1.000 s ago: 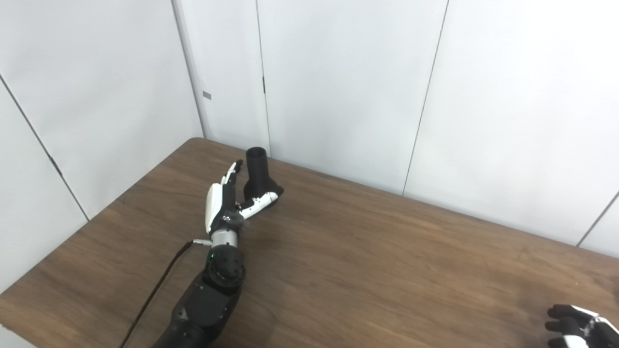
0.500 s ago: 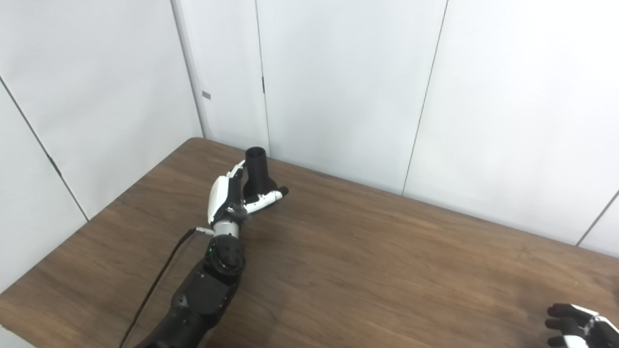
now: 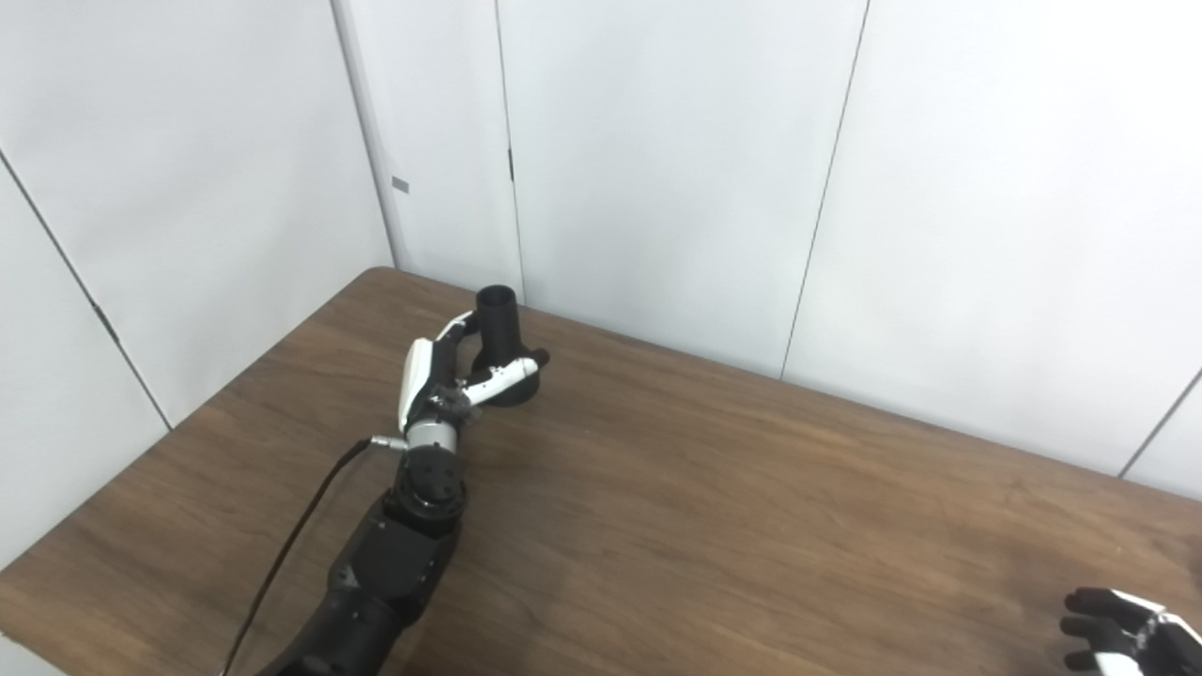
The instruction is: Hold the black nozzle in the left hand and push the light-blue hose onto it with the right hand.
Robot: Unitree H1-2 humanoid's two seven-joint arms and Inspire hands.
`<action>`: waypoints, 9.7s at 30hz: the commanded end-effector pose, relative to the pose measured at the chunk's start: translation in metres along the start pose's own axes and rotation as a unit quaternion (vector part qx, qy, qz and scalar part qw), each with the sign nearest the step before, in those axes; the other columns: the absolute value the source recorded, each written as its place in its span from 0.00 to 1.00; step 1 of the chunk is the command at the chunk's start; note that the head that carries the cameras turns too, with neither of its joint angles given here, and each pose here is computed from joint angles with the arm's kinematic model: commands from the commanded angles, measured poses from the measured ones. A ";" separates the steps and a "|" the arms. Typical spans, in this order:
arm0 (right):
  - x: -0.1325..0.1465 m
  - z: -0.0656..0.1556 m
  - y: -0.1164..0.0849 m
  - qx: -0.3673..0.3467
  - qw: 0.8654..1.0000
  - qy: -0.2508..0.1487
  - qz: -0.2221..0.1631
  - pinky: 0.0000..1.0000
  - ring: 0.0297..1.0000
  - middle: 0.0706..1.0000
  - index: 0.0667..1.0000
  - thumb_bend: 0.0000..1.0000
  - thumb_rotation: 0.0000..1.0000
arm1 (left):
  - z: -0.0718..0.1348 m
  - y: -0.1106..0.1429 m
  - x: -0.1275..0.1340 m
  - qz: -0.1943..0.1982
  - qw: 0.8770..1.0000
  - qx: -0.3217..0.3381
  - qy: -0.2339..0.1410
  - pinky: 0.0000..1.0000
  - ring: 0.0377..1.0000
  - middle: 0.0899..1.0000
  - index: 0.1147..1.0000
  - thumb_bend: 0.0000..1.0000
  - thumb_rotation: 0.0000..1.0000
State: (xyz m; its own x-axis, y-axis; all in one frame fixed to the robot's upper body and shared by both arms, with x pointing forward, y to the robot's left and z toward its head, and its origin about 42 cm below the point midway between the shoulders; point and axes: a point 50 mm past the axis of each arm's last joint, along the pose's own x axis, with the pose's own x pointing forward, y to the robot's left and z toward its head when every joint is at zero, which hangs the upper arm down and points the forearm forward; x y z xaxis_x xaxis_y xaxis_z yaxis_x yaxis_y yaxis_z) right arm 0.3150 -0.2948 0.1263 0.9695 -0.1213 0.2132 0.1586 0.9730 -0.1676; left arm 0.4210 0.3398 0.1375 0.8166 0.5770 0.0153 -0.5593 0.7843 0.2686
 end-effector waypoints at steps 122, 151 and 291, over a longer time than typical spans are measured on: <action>-0.002 0.027 0.003 -0.021 1.000 -0.015 -0.008 0.46 0.60 0.62 0.58 0.45 0.64 | 0.071 0.014 0.033 -0.119 0.945 0.273 -0.136 0.99 0.91 0.81 0.79 1.00 0.43; -0.005 0.033 0.009 -0.023 1.000 -0.008 -0.005 0.47 0.62 0.63 0.59 0.37 0.61 | 0.070 0.000 0.047 -0.149 0.924 0.324 -0.142 1.00 0.93 0.84 0.77 1.00 0.39; -0.017 0.133 -0.076 -0.177 0.948 -0.164 -0.205 0.57 0.64 0.64 0.62 0.28 0.30 | 0.011 -0.089 -0.099 -0.353 0.764 0.329 -0.429 0.87 0.49 0.42 0.43 0.52 0.00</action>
State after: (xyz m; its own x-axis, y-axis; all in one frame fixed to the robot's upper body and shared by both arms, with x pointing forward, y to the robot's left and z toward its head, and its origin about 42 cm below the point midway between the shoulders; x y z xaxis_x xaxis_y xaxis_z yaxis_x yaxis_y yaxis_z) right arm 0.2628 -0.3369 0.2476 0.7729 -0.3870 0.5029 0.5741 0.7640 -0.2945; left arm 0.3957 0.2285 0.1297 0.8607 -0.4599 0.2185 -0.0216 0.3957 0.9181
